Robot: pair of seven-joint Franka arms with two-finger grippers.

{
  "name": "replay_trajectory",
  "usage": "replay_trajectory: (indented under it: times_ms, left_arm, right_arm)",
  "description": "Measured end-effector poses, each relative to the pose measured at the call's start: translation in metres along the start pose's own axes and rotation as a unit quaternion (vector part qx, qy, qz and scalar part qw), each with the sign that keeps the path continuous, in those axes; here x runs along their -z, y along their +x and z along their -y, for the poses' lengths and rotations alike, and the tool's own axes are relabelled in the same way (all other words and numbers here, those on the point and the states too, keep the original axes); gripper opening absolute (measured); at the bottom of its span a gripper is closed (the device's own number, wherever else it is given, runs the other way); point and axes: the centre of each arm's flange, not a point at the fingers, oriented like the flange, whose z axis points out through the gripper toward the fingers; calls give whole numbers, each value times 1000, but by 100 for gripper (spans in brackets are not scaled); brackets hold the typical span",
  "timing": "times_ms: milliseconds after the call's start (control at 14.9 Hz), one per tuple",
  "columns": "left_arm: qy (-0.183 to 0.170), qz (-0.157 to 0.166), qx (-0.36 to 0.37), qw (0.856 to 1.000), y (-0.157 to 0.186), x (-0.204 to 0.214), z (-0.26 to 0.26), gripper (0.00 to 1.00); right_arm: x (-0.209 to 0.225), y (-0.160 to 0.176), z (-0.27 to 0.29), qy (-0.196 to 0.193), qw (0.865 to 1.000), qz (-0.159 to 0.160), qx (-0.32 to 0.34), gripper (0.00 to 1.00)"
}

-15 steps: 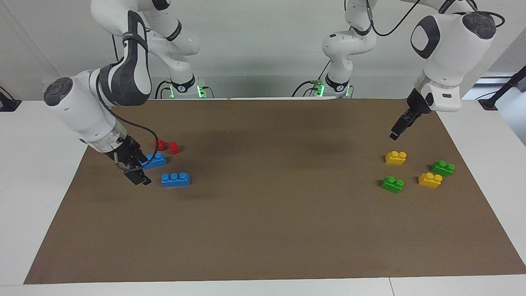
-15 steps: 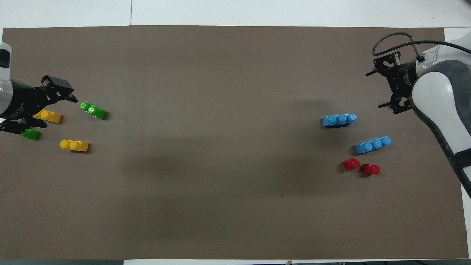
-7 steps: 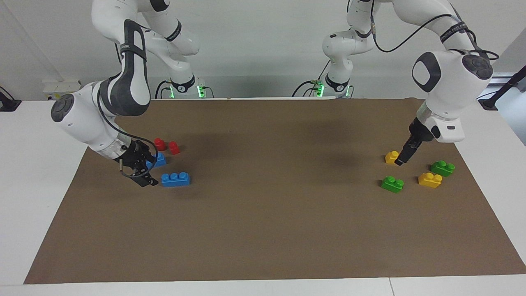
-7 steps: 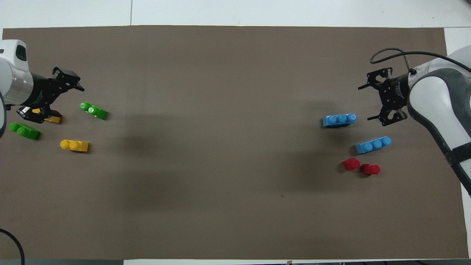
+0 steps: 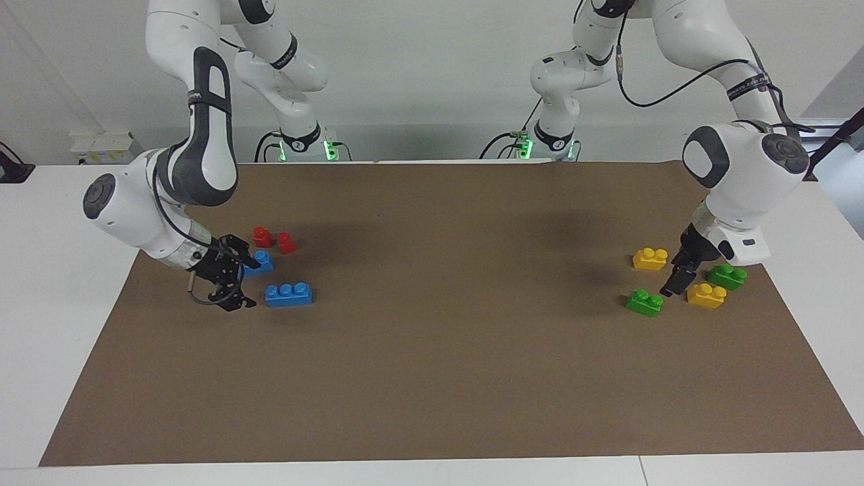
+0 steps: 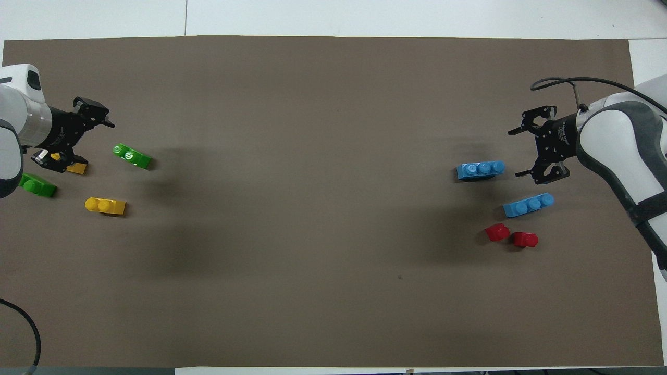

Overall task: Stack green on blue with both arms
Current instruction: 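Move the left gripper to the green brick while the right gripper reaches the blue brick, then grasp the green brick with the left gripper while the right gripper grasps the blue brick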

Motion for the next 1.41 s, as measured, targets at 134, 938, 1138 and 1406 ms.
replay_trajectory:
  times_ms: [134,938,1138,1406]
  left_arm:
    - [10,-12,13,1000,5,-14,-1,100]
    - [-1,-27,120,992,9,-82,-9,100]
    - [12,-15,128,992,4,-100,-5,100]
    - [23,-7,129,991,0,-110,0,100]
  right_arm:
    - [-3,-2,2,1,1000,-1,1,100]
    - [-28,5,0,15,1000,-13,-5,100]
    - [-33,5,-2,13,1000,-13,-5,100]
    - [-42,4,-6,9,1000,-14,0,100]
